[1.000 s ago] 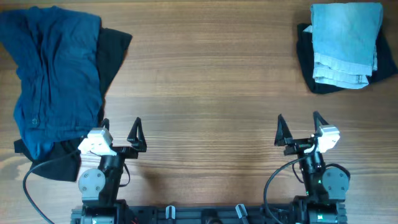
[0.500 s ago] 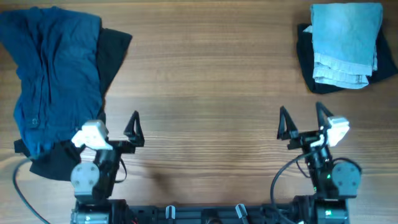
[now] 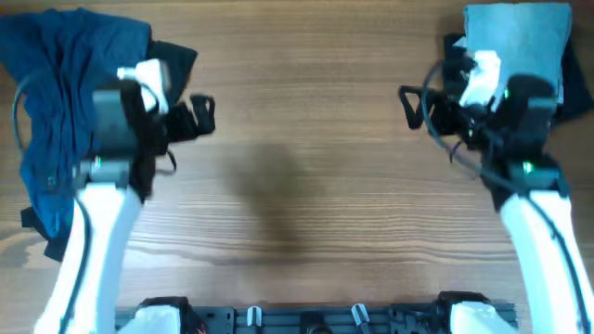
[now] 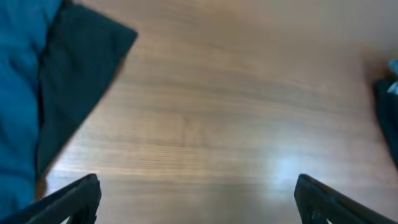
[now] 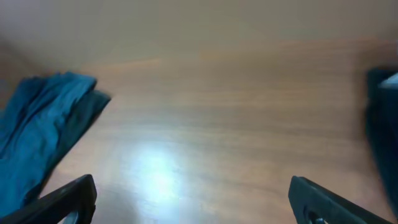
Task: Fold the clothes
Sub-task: 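Reach the left gripper into the left clothing pile and grasp the navy shorts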
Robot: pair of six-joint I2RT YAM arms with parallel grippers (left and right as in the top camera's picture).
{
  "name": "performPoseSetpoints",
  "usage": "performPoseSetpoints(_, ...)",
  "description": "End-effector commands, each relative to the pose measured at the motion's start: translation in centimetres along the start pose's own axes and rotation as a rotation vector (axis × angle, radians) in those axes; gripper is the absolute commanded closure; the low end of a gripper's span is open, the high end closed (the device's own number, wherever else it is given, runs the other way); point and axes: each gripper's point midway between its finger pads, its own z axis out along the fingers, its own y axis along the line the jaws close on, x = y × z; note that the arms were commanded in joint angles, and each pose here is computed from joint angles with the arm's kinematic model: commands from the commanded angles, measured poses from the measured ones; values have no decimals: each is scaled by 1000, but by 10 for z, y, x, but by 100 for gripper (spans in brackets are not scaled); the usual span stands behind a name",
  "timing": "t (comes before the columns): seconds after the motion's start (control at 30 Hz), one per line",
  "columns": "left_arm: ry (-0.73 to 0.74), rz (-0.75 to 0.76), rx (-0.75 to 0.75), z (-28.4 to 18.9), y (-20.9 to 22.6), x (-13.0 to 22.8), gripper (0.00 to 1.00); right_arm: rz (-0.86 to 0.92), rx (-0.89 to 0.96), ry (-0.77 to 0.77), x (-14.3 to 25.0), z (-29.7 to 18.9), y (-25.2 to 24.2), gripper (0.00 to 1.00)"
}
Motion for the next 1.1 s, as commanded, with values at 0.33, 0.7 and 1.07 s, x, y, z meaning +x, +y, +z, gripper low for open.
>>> performPoseSetpoints(0.33,135,30,-339,28,98,5,0,48,-191,111,14,33,15,0)
performPoseSetpoints(0.7,-44,-552,-709,-55,266,9,3,-47,-195,204,49,81,55,0)
performPoseSetpoints(1.07,145,-553,-752,-19,323,63,9,-92,-270,286,85,114,87,0)
